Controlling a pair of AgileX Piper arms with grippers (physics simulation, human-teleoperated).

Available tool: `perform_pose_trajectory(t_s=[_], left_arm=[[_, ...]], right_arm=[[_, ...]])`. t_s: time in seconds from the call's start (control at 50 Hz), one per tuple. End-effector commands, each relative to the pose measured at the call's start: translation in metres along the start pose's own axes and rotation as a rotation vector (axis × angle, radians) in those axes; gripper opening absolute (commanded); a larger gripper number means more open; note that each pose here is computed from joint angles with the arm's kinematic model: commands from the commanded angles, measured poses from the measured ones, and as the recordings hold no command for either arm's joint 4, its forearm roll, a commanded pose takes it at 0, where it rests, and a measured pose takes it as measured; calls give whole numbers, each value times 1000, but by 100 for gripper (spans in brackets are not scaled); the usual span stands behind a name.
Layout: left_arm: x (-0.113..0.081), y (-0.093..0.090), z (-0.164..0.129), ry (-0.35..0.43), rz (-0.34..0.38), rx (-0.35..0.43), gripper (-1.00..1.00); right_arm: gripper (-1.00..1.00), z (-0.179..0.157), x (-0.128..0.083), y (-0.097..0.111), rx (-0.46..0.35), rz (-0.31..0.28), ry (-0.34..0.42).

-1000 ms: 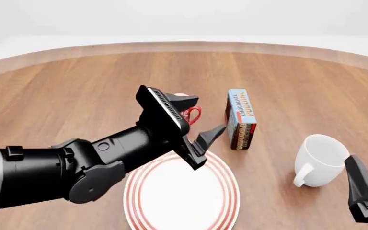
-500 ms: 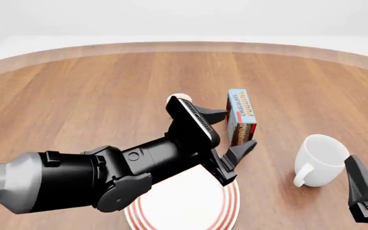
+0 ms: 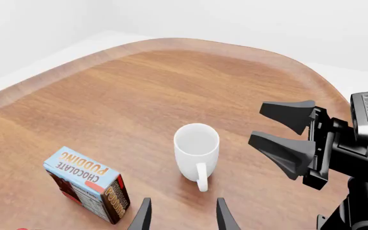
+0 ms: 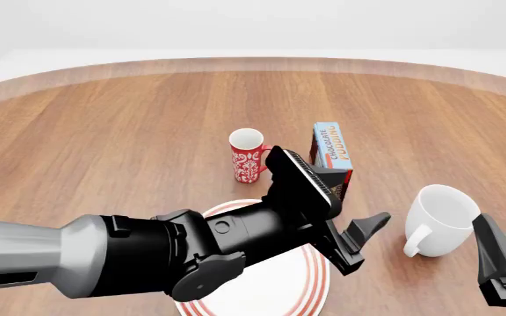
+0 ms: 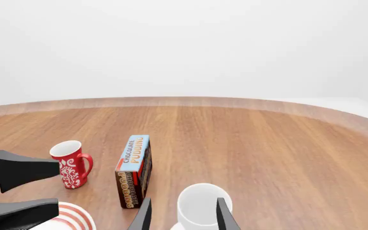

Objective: Pick up the white mug and put it on the plate, and put the chocolate pudding to the right of the plate.

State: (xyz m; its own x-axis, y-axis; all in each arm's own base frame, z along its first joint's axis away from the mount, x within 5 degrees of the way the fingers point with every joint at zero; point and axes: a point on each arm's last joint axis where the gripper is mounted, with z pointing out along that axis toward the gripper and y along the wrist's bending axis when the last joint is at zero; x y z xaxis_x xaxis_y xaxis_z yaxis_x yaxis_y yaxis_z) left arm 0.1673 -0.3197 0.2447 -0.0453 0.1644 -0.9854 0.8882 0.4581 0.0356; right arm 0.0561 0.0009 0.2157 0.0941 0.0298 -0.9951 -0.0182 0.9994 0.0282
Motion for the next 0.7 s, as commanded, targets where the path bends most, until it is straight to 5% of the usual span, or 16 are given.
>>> perform_pose_trajectory(t_s=[0.02,0.7], left_arm=[[4,-13,13,14,-29,33,100],[16,-12,56,57,-42,28,100]], right_arm=[[100,0,0,0,-3,2,0],[100,0,0,0,-6,6,-1]])
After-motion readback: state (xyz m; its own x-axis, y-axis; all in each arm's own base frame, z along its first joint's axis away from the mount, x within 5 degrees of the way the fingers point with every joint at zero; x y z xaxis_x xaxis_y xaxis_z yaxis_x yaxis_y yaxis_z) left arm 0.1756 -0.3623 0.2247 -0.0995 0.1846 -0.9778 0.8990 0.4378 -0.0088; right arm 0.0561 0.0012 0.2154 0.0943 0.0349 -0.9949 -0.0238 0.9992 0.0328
